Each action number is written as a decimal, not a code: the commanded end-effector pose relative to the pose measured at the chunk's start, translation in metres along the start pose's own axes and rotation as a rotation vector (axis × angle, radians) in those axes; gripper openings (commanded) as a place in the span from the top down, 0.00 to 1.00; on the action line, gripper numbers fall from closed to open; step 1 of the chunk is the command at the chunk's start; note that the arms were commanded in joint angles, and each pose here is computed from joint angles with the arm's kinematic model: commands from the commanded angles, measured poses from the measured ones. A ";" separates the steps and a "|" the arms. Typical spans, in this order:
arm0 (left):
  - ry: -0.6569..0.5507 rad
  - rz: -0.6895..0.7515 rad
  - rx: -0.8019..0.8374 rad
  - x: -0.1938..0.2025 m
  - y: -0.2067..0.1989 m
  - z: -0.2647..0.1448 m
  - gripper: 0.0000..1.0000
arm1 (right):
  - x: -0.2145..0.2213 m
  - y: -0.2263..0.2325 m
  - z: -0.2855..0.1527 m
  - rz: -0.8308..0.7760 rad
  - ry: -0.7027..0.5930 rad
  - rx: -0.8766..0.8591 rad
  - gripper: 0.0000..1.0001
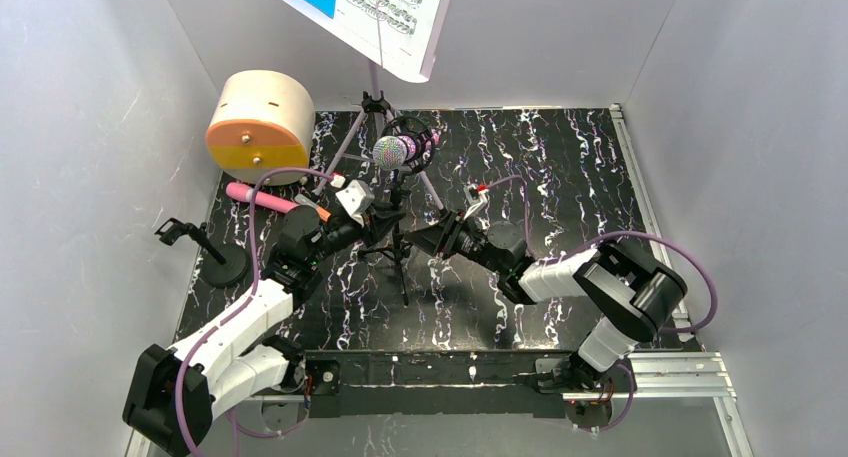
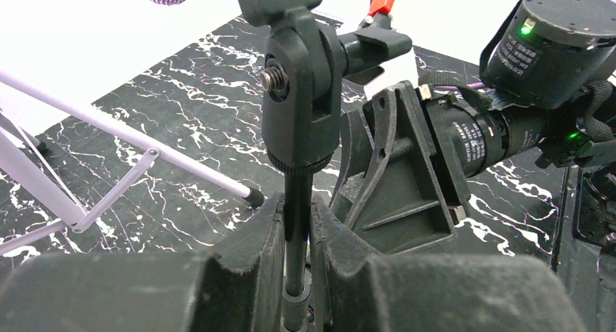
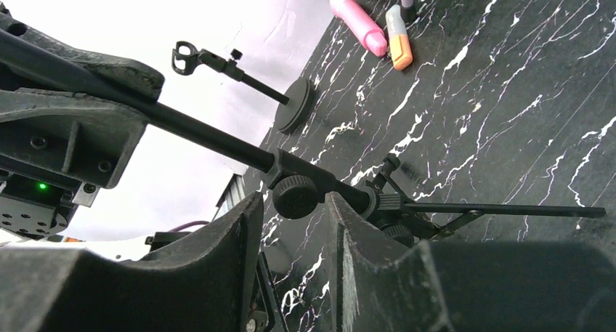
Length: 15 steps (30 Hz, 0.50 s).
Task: Pack up the instrument practice props
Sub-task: Unscrew the knob on the microphone stand.
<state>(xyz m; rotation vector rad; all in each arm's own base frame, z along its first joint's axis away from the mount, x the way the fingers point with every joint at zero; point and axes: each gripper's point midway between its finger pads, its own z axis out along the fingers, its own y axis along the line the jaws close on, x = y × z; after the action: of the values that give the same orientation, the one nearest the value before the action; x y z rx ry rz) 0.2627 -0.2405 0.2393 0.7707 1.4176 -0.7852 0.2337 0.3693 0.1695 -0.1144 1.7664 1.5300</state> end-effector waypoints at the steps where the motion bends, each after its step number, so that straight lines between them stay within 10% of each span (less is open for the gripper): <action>1: 0.006 0.015 0.040 0.002 -0.008 0.001 1.00 | -0.014 0.026 0.008 -0.002 -0.023 -0.115 0.56; 15: 0.038 0.026 0.034 0.011 -0.005 0.002 1.00 | -0.010 0.021 0.016 0.009 0.019 -0.152 0.66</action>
<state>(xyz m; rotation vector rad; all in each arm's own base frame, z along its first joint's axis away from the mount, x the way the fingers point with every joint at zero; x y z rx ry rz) 0.2617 -0.2421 0.2384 0.8004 1.4021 -0.7737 0.2342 0.3767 0.1638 -0.1508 1.7812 1.6052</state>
